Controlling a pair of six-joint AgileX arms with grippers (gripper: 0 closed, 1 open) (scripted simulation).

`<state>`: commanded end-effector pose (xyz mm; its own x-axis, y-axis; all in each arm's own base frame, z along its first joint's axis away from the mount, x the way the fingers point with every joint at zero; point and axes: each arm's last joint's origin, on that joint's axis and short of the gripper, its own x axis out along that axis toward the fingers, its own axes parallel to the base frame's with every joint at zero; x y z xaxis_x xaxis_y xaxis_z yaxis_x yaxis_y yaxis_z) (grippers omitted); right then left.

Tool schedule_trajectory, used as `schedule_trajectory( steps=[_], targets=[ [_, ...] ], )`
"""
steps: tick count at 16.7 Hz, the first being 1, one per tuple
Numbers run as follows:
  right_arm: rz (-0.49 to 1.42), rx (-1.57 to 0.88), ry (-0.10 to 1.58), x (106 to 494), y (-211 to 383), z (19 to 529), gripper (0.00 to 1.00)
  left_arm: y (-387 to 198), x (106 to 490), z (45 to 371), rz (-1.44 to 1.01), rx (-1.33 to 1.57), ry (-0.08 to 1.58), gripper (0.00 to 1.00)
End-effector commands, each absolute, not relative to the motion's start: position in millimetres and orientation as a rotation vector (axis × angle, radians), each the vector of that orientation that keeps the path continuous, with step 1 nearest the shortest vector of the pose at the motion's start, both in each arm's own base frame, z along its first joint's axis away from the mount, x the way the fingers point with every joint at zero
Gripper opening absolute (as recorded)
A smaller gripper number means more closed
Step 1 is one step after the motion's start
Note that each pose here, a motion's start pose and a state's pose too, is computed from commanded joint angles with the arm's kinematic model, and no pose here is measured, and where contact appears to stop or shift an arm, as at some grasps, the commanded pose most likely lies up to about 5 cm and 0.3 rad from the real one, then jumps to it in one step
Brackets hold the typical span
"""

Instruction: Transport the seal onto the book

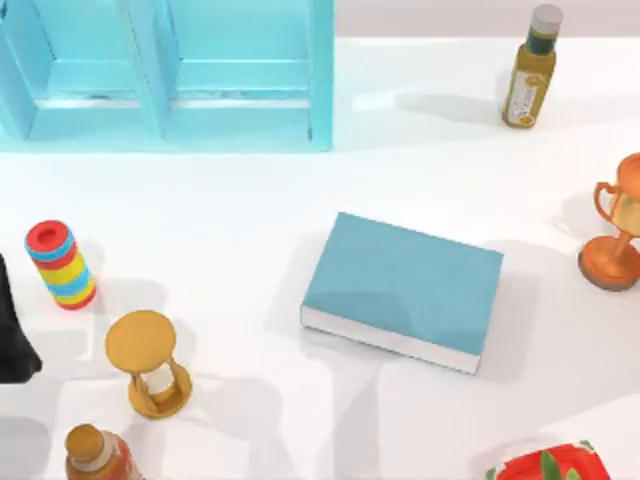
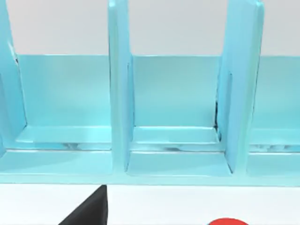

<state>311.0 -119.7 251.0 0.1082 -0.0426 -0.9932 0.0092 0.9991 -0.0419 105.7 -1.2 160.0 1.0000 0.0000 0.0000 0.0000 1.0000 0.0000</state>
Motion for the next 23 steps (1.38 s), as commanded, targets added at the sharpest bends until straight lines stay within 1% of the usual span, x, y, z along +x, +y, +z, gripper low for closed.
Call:
schedule_trajectory(
  steps=[4,12,20,23],
  targets=[
    [-0.012,0.001,1.555,332.6,-142.9,242.4,1.00,-1.2,105.7,160.0,0.000,0.000,0.000,1.00],
    [-0.009,0.004,1.564,335.7,-145.1,237.5,1.00,-1.2,105.7,160.0,0.000,0.000,0.000,1.00],
    [-0.011,0.002,1.557,338.0,-147.2,156.7,1.00,-1.2,105.7,160.0,0.000,0.000,0.000,1.00],
    [-0.009,0.004,1.563,335.8,-146.5,142.2,1.00,-1.2,105.7,160.0,0.000,0.000,0.000,1.00]
  ],
)
